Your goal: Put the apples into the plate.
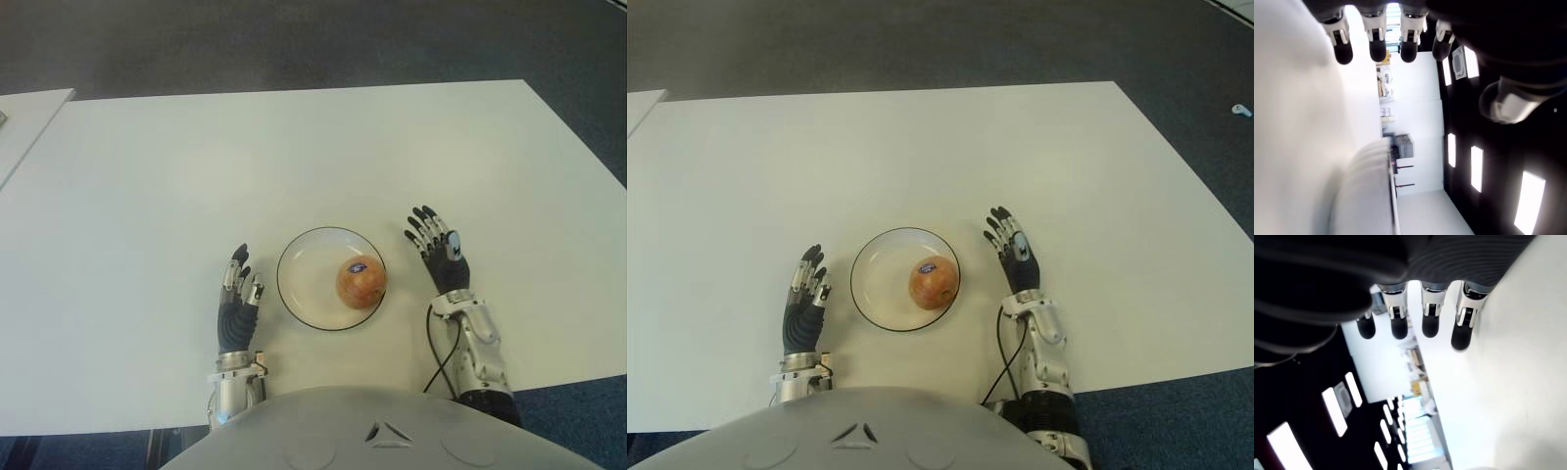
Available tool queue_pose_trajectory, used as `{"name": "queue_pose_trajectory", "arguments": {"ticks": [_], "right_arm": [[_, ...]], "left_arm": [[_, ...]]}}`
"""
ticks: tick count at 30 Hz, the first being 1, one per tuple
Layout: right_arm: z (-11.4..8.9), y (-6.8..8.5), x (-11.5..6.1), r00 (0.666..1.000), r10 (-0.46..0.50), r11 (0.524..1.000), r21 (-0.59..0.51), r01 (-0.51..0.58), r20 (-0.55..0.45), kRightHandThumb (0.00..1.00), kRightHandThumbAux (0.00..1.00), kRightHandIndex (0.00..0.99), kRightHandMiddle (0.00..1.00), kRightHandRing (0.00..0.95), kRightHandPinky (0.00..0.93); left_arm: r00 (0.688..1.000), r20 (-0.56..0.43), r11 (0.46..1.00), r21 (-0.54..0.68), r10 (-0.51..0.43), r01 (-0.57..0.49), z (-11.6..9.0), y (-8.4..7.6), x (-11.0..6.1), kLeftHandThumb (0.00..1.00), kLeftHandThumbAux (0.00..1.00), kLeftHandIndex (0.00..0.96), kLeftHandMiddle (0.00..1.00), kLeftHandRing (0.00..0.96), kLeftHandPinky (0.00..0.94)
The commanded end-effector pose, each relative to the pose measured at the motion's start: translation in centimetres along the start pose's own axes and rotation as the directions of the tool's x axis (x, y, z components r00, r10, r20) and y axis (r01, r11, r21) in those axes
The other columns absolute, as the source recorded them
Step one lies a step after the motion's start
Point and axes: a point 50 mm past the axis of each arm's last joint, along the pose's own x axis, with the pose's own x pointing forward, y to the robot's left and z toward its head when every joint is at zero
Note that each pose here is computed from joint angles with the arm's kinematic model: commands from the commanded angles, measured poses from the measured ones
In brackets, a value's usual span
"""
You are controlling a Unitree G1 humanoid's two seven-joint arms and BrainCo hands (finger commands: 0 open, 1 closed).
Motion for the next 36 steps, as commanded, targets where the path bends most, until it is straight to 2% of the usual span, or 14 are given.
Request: {"name": "queue_pose_trajectory", "arguments": {"ticks": [1, 8, 12, 19, 28, 36], "right_arm": [[-2.3, 0.5, -1.3, 0.996, -0.022, 1.0, 0.013, 0.023, -0.085, 0.094, 0.343, 0.059, 0.039, 0.0, 0.017], [-3.8, 1.3, -2.0, 0.994, -0.003, 1.0, -0.014, 0.002, -0.111, 0.095, 0.388, 0.037, 0.045, 0.007, 0.015], [-4.2, 1.4, -1.8, 0.993, -0.003, 0.999, -0.054, -0.004, -0.12, 0.083, 0.398, 0.019, 0.045, 0.006, 0.003], [-4.4, 1.4, -1.3, 0.993, -0.004, 0.995, -0.095, -0.007, -0.114, 0.062, 0.412, 0.004, 0.042, 0.005, 0.0], [-4.4, 1.4, -1.2, 0.995, -0.011, 0.996, -0.091, 0.002, -0.099, 0.043, 0.415, 0.0, 0.026, 0.0, 0.0], [-4.4, 1.5, -1.4, 0.994, -0.005, 0.995, -0.104, -0.006, -0.112, 0.048, 0.402, 0.0, 0.051, 0.005, 0.0]], "left_arm": [[0.999, -0.051, 1.0, -0.001, 0.013, -0.013, -1.1, 0.5, -0.3, 0.0, 0.402, 0.0, 0.0, 0.0, 0.0], [0.999, -0.035, 1.0, -0.002, 0.013, -0.013, -1.3, 1.1, -0.2, 0.001, 0.411, 0.0, 0.0, 0.0, 0.0], [0.997, -0.074, 1.0, -0.017, 0.014, -0.015, -2.4, 0.4, -0.6, 0.005, 0.413, 0.0, 0.0, 0.0, 0.0], [0.996, -0.079, 0.999, -0.028, 0.03, -0.032, -2.7, 0.0, -0.8, 0.013, 0.413, 0.0, 0.0, 0.0, 0.0], [0.997, -0.059, 0.998, -0.014, 0.054, -0.055, -2.7, 0.0, -0.7, 0.013, 0.416, 0.0, 0.0, 0.0, 0.0], [0.996, -0.066, 0.998, -0.011, 0.06, -0.061, -2.8, -0.3, -0.8, 0.025, 0.403, 0.0, 0.0, 0.0, 0.0]]}}
